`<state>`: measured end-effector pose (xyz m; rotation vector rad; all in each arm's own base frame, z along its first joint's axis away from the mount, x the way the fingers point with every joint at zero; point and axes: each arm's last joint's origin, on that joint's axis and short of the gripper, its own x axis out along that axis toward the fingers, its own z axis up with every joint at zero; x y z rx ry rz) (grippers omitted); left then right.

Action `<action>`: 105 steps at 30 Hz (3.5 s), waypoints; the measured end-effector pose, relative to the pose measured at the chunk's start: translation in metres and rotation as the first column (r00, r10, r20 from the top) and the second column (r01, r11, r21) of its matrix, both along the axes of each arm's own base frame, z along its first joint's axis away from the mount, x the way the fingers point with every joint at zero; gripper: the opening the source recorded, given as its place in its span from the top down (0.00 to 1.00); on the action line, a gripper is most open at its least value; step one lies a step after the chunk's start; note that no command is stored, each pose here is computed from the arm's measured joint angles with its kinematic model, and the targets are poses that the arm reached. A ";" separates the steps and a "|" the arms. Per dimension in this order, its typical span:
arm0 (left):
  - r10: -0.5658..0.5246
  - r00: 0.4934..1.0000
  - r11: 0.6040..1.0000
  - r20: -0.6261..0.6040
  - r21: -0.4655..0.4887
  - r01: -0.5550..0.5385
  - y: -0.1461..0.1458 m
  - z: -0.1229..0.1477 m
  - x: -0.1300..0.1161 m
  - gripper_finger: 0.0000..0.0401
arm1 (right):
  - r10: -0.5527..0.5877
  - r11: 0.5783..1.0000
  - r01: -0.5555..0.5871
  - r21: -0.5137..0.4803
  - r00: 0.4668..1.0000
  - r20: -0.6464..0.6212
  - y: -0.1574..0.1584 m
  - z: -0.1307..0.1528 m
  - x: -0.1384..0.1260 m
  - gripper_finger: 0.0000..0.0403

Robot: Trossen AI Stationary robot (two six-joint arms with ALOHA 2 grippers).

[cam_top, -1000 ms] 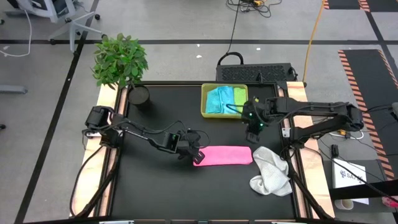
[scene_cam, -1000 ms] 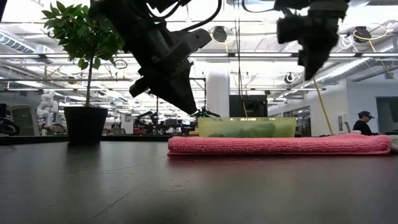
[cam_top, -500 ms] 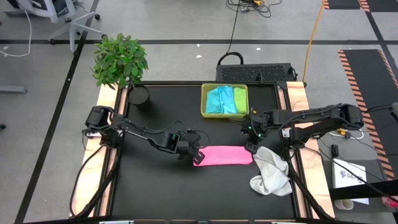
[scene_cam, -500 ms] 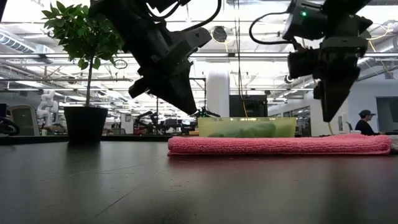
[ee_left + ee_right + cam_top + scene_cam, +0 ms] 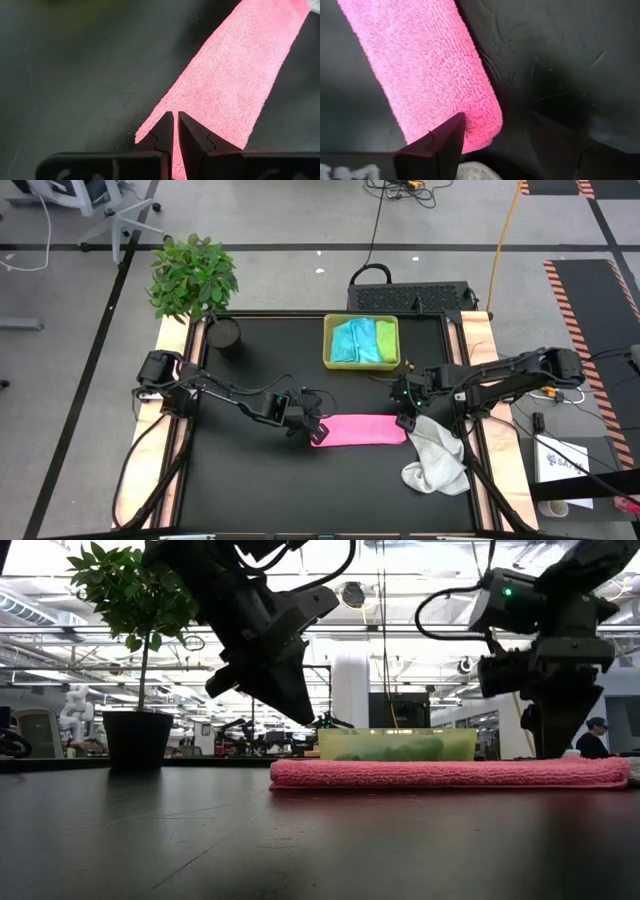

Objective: Fold microfiber towels
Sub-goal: Fold the pink microfiber cloth

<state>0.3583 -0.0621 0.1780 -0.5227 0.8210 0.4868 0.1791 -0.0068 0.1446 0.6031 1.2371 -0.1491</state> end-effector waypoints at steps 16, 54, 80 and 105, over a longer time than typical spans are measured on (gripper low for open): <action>-0.026 0.998 0.998 -0.051 -0.056 0.023 -0.001 -0.003 -0.004 0.94 | -0.017 1.000 0.017 0.002 0.999 0.041 0.000 -0.017 -0.007 0.47; -0.107 0.994 0.966 -0.022 -0.241 0.098 -0.022 -0.058 0.010 0.94 | -0.151 0.988 0.148 0.036 0.985 0.085 0.000 -0.023 -0.005 0.99; -0.145 0.989 0.967 0.041 -0.206 0.151 -0.017 -0.057 0.016 0.94 | -0.253 0.968 0.244 0.066 0.943 0.219 -0.009 0.022 -0.025 1.00; -0.100 0.992 0.978 0.077 -0.178 0.112 -0.002 -0.055 0.022 0.94 | -0.320 0.923 0.155 0.353 0.818 0.477 0.006 0.044 0.085 1.00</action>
